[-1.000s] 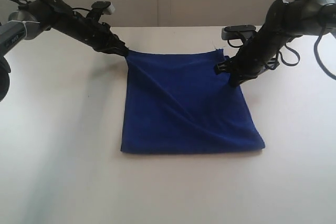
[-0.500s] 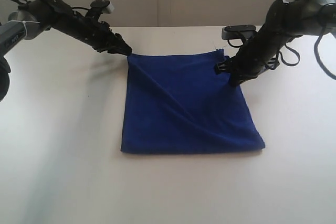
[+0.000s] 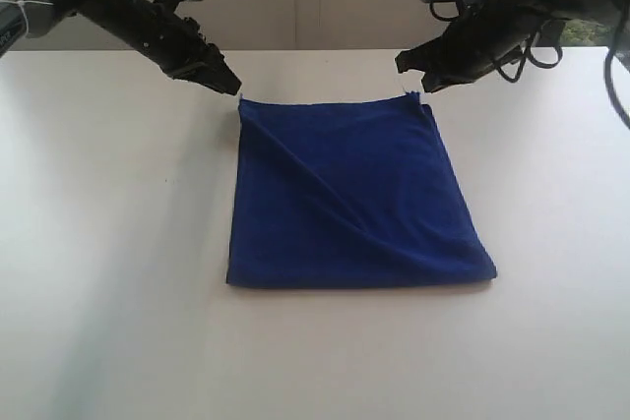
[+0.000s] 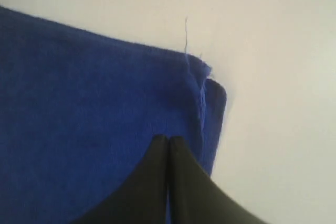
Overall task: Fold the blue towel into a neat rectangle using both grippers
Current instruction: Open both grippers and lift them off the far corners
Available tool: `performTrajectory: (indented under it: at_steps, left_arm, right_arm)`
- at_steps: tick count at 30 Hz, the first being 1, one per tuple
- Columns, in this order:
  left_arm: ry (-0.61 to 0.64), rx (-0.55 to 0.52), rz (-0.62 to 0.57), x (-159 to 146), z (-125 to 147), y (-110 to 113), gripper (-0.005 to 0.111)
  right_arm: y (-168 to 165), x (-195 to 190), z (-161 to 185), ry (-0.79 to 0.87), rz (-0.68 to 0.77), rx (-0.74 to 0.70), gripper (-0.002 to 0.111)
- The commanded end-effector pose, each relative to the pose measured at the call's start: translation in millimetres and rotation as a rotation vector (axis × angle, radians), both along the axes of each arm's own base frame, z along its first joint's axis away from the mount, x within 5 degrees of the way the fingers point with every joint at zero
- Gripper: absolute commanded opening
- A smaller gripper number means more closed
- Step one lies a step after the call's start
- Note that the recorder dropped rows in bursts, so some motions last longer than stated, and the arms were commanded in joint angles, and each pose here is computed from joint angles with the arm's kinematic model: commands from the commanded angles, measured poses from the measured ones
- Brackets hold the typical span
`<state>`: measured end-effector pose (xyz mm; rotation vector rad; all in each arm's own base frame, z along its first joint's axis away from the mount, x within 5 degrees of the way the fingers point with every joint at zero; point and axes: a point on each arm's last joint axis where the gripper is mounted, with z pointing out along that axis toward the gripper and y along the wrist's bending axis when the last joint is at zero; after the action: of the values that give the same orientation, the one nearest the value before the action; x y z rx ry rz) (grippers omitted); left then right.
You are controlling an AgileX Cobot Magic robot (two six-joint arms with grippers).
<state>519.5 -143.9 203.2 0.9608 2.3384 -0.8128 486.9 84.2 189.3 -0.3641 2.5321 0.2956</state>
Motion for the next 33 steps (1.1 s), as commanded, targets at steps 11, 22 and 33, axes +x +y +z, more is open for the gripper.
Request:
performTrajectory:
  at_steps: [11, 22, 33]
  left_arm:
    - [0.152, 0.001, -0.054, -14.2, 2.5, 0.1, 0.029]
    - [0.176, 0.068, -0.010, -13.4, -1.8, 5.1, 0.029]
    - [0.153, 0.279, -0.019, -25.3, -3.7, -24.9, 0.029]
  right_arm:
    - [8.2, 39.0, -54.4, -0.029, -0.035, 0.036, 0.000]
    - [-0.6, 38.9, -74.7, -0.008, 0.015, -0.118, 0.000]
    - [-0.5, 36.8, -75.8, 0.018, 0.022, -0.119, 0.000]
